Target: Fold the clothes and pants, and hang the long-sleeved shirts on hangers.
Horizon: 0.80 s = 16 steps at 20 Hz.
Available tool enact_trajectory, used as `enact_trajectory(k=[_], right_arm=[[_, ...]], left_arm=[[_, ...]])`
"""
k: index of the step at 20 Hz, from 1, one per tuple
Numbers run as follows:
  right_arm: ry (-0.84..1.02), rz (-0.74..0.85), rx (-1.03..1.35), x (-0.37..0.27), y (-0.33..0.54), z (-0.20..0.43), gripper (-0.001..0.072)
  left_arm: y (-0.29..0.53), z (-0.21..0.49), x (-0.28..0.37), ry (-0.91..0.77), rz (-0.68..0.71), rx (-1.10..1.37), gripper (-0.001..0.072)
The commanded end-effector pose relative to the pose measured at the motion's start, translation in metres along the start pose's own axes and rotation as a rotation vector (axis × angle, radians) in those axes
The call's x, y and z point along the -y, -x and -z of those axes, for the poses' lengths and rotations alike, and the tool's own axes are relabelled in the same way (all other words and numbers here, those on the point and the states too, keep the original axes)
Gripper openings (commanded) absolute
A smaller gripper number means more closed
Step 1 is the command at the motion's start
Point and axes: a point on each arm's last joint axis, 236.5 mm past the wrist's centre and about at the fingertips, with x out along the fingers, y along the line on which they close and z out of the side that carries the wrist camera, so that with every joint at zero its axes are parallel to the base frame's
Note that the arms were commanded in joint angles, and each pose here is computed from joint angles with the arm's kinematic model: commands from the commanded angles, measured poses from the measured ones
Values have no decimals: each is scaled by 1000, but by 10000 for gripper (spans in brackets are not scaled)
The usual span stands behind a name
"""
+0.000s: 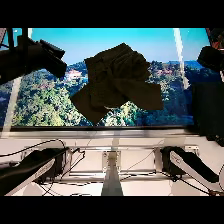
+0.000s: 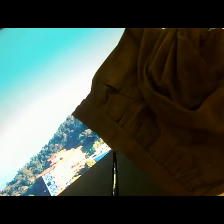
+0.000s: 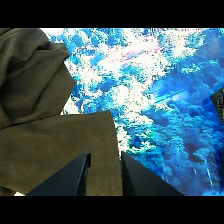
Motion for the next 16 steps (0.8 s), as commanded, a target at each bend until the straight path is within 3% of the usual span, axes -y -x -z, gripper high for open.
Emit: enact_trajectory(k=[1,11,16], right_arm=[[0,0,0,0,0,0,236],[0,-1,3,0,0,-1,236],[-22,-23,189,-5,4,-45,236]], left_arm=[[0,0,0,0,-1,0,22],[0,0,0,0,-1,0,22],[0,-2,1,3,5,8,22]])
